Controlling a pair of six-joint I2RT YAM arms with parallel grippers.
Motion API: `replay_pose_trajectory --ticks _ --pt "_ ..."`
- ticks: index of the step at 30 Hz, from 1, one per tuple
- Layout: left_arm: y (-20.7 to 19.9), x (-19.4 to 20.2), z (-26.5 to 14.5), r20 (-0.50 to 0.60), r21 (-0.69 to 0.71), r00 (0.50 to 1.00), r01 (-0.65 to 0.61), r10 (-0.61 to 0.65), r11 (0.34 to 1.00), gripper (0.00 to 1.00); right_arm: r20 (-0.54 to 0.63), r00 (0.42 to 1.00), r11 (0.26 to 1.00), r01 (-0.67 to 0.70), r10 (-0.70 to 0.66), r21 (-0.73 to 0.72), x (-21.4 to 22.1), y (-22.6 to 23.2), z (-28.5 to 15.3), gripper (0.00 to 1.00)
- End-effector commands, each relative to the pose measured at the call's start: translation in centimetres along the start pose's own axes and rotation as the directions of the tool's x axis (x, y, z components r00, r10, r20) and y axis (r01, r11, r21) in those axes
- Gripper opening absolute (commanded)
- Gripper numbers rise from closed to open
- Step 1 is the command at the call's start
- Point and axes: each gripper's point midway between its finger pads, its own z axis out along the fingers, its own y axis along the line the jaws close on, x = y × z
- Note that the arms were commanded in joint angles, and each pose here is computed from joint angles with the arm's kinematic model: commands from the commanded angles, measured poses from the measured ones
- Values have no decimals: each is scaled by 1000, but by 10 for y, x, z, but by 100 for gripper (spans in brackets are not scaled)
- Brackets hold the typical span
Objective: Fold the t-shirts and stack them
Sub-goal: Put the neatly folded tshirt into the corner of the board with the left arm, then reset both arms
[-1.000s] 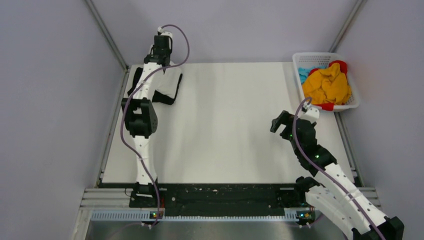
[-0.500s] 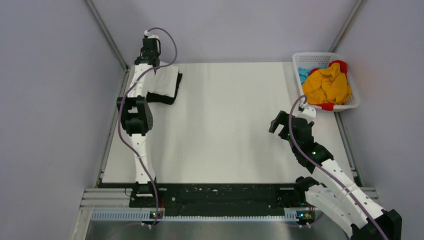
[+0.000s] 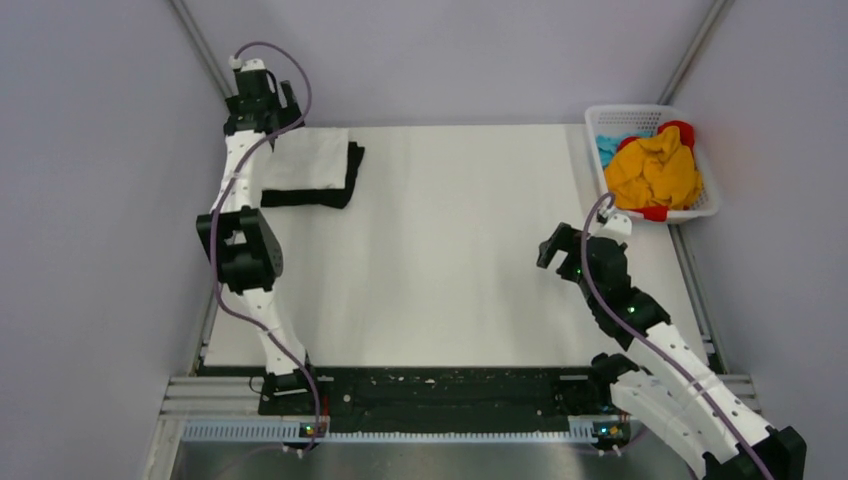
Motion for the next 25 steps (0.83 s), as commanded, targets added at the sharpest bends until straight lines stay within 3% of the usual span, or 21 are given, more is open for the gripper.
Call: replay_pose_trajectory --ticks 1,4,8,14,16,21,25 --pt "-51 -52 -107 84 330 969 192 -231 924 99 2 1000 998 -6 6 -65 -6 10 -9 99" --pt "-75 -20 -148 11 447 960 246 -281 860 98 -36 999 998 -11 8 -66 3 7 -14 99" --pt "-101 71 -202 -92 497 963 264 -252 827 98 -112 994 997 -18 10 -71 21 5 -19 99" --pt "-112 211 -263 -176 490 969 240 -175 838 98 -174 984 997 -54 43 -58 45 -1 -20 99" --pt "-107 241 -279 -223 502 960 263 -170 824 99 -173 984 998 -50 43 -36 50 -7 -18 99" --pt "-62 269 -283 -175 393 959 277 -225 877 99 -153 987 999 -48 51 22 55 -22 -16 99" --pt "-49 259 -291 -108 393 959 283 -261 875 99 -94 994 997 -51 56 52 48 -31 -17 99"
